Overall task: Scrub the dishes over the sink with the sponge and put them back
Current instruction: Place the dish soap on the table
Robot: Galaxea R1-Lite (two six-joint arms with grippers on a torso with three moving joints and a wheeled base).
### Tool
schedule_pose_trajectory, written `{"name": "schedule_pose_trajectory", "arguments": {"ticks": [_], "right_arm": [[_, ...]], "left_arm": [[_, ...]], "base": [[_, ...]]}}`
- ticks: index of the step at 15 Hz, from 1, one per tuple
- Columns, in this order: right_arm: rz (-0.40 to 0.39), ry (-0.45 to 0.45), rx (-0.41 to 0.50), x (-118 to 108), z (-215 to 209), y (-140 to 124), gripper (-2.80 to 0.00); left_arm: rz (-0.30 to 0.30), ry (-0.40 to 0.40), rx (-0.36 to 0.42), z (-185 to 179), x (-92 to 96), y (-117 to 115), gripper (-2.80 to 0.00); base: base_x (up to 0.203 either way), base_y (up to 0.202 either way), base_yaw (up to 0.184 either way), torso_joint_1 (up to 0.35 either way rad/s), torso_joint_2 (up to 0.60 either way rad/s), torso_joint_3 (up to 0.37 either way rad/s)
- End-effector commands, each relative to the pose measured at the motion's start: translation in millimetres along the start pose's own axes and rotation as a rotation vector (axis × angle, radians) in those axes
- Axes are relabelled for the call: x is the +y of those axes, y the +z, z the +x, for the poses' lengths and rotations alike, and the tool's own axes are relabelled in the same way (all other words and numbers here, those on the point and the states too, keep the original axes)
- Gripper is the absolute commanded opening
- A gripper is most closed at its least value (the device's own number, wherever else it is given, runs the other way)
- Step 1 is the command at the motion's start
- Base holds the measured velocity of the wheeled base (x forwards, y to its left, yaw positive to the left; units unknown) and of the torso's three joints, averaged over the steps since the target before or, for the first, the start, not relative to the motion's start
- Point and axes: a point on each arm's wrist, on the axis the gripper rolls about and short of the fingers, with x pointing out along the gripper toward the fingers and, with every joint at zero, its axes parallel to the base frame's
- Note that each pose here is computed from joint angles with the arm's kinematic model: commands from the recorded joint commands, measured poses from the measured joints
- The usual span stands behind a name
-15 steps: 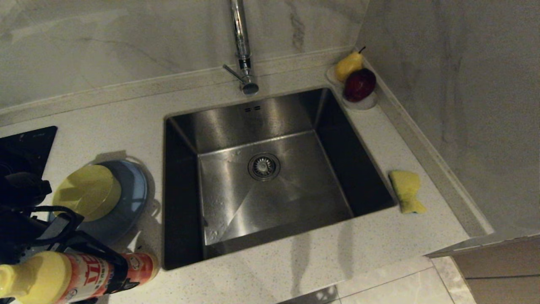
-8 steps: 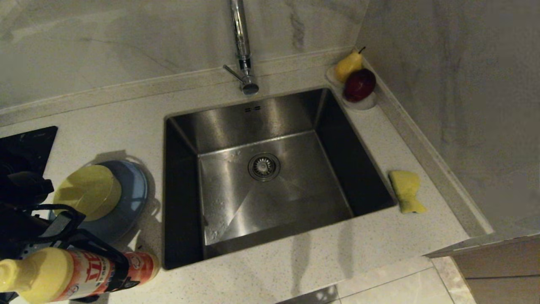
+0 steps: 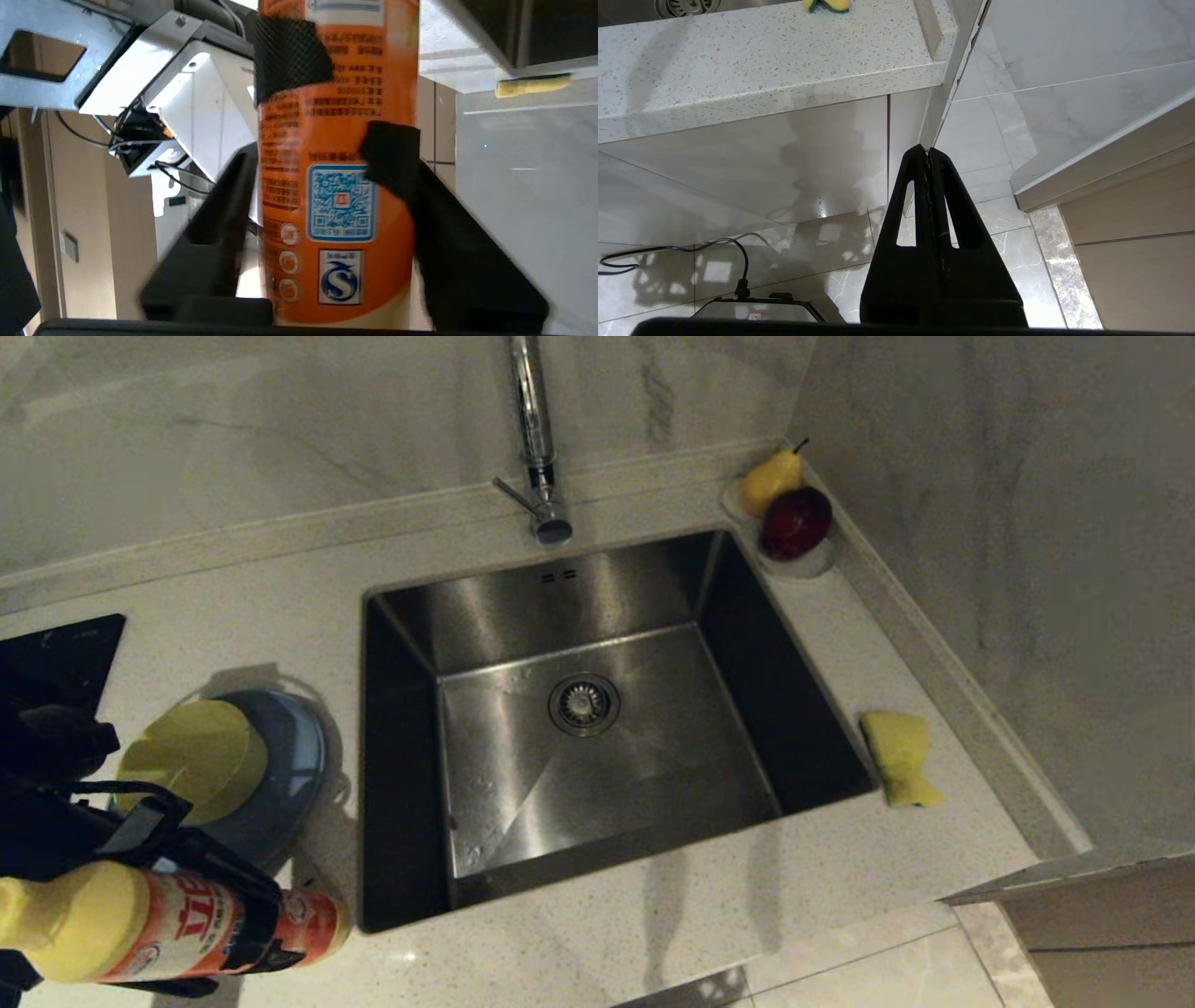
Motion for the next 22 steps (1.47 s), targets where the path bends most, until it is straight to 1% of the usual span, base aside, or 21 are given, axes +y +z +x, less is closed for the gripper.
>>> {"name": "schedule_pose_trajectory", "arguments": {"ticks": [1,8,17,20,22], "right_arm": [[0.000,0.001,-0.001,0,0,0,-2.80],[0.000,0.001,-0.001,0,0,0,-2.80],[0.000,0.001,-0.001,0,0,0,-2.80],[0.000,0.001,-0.001,0,0,0,-2.80],[0.000,0.001,-0.001,0,0,0,-2.80]], "left_arm": [[-0.018,-0.010,0.004,-2,1.4,1,0.00],[-0.016,-0.012,0.001,-2,1.4,0,0.00],[0.014,-0.053,-0.075,-22,-5.9,1,0.00],[0.033,-0.059,-0.096,-26,-9.7,0,0.00],[0.034,-0.045,-0.117,-29,-10.3,0,0.00]], "base": [[0.000,0.000,0.000,0.000,0.00,0.000],[0.000,0.000,0.000,0.000,0.00,0.000],[0.000,0.000,0.000,0.000,0.00,0.000],[0.000,0.000,0.000,0.000,0.00,0.000],[0.000,0.000,0.000,0.000,0.00,0.000]]}}
